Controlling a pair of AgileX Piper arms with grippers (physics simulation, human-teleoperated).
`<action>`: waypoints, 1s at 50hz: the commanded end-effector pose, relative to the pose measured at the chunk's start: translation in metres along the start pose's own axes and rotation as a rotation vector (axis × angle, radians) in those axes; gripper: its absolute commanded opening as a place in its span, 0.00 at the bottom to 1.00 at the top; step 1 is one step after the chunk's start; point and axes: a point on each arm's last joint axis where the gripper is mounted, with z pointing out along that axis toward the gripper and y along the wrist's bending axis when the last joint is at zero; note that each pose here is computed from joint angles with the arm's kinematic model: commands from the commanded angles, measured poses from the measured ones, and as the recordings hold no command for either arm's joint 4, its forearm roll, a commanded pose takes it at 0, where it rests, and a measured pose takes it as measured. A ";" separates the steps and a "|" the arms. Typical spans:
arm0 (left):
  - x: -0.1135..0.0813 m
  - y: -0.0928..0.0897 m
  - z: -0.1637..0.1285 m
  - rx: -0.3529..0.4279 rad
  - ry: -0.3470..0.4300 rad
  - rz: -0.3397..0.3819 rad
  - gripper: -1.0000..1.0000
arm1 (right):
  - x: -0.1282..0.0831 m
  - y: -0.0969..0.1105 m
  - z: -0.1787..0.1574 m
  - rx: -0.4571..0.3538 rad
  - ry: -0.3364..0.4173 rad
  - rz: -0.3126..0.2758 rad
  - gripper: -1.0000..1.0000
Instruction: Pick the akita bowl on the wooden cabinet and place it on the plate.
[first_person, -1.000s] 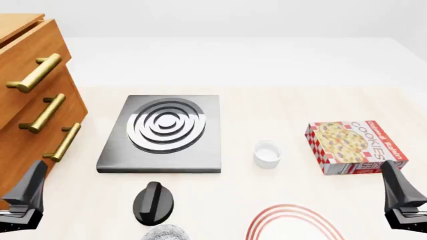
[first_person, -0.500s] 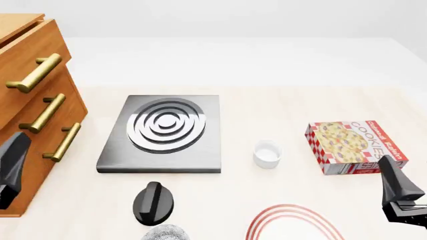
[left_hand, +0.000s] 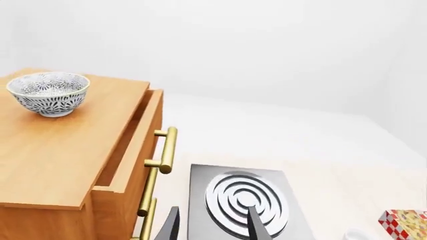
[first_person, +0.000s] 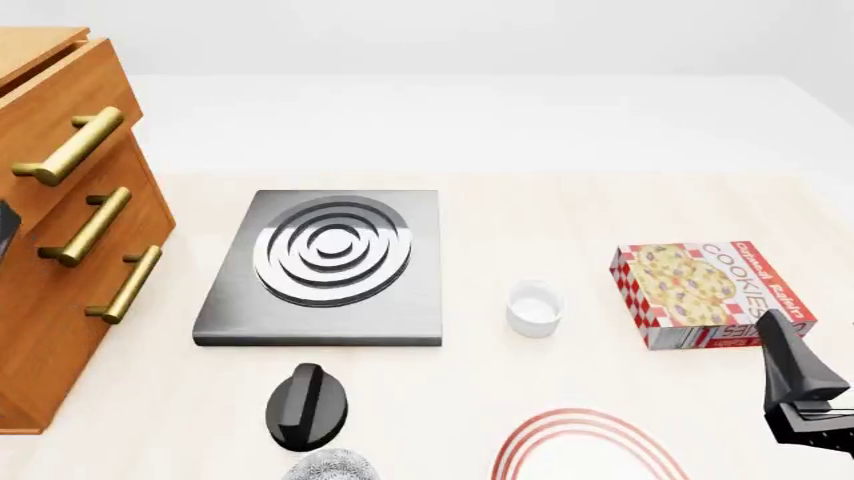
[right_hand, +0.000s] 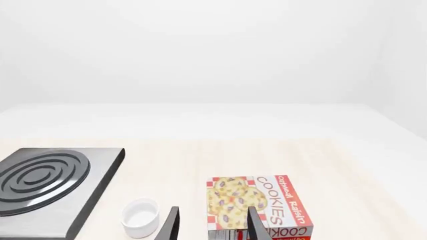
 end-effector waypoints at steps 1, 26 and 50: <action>-0.029 -0.002 0.011 -0.035 0.048 -0.047 1.00 | 0.000 0.000 0.000 0.000 0.000 0.000 1.00; -0.097 -0.011 0.007 -0.043 0.031 -0.027 1.00 | 0.000 0.000 0.000 0.000 0.000 0.000 1.00; -0.144 -0.006 0.014 -0.197 -0.004 -0.091 1.00 | 0.000 0.000 0.000 0.000 0.000 0.000 1.00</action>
